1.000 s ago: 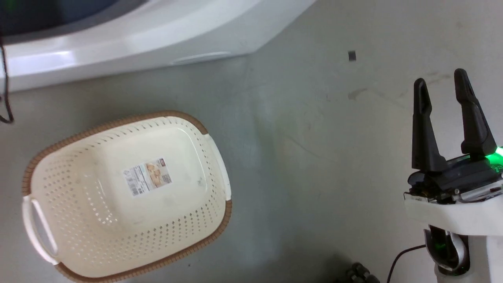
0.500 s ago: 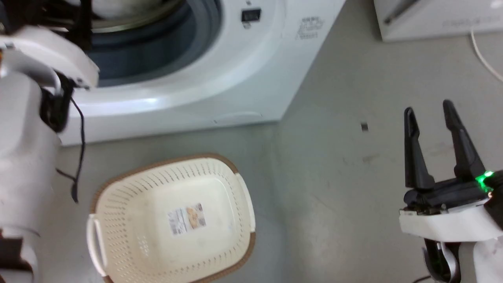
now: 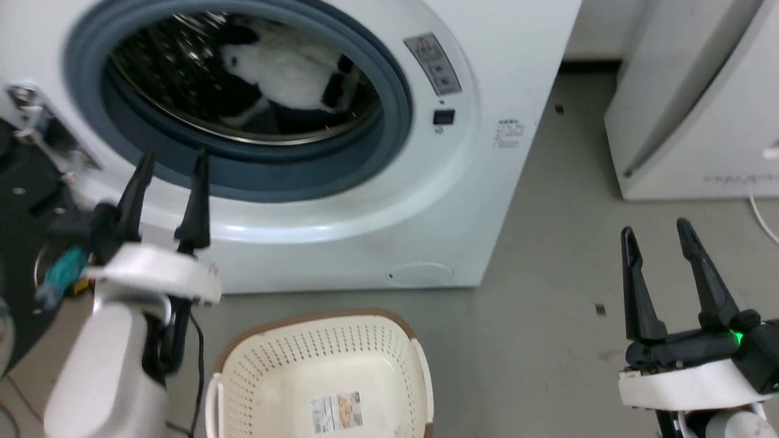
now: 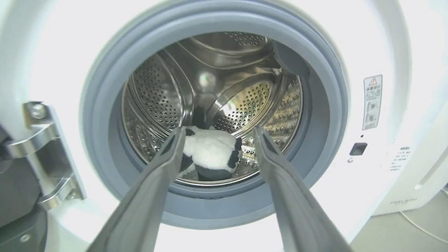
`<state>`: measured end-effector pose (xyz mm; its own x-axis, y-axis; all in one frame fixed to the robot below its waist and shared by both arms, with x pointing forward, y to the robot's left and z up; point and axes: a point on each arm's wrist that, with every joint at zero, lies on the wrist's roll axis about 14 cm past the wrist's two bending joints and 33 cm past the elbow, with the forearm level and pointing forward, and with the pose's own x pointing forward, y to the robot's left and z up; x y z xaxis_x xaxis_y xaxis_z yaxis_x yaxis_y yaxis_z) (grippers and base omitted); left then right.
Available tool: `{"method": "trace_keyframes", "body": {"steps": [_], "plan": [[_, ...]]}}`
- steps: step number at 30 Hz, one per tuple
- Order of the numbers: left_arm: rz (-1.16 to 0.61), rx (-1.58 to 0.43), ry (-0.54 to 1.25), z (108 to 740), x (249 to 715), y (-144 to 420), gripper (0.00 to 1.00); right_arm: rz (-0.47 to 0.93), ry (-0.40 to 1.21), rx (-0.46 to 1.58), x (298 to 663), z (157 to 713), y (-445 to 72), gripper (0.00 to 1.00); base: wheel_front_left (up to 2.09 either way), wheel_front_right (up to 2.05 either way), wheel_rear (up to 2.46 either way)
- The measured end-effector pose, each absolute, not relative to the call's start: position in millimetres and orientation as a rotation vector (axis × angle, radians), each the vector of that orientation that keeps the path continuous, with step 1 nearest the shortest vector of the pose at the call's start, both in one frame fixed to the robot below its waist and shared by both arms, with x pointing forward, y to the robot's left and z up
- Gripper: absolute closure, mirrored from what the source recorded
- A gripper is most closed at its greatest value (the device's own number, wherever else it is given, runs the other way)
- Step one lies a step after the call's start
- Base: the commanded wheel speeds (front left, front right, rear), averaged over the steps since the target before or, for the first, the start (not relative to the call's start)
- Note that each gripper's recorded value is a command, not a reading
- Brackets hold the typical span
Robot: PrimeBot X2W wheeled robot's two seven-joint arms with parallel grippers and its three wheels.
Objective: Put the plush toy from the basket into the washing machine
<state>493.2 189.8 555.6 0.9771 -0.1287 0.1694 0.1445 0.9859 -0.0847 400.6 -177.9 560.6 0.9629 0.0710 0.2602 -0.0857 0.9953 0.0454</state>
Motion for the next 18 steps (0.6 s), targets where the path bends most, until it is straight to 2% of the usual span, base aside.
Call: {"method": "trace_keyframes", "body": {"steps": [7,15,18], "plan": [[-0.035,-0.129,-0.192,556,428,212,0.0,0.113,-0.295,0.065,384,574,-167,0.0,0.0,0.0,0.0],[0.002,-0.124,-0.125,526,370,198,0.0,0.135,-0.3,0.064,368,577,-159,0.0,0.0,0.0,0.0],[0.008,-0.12,-0.114,522,361,196,0.0,0.137,-0.294,0.067,364,575,-159,0.0,0.0,0.0,0.0]]}}
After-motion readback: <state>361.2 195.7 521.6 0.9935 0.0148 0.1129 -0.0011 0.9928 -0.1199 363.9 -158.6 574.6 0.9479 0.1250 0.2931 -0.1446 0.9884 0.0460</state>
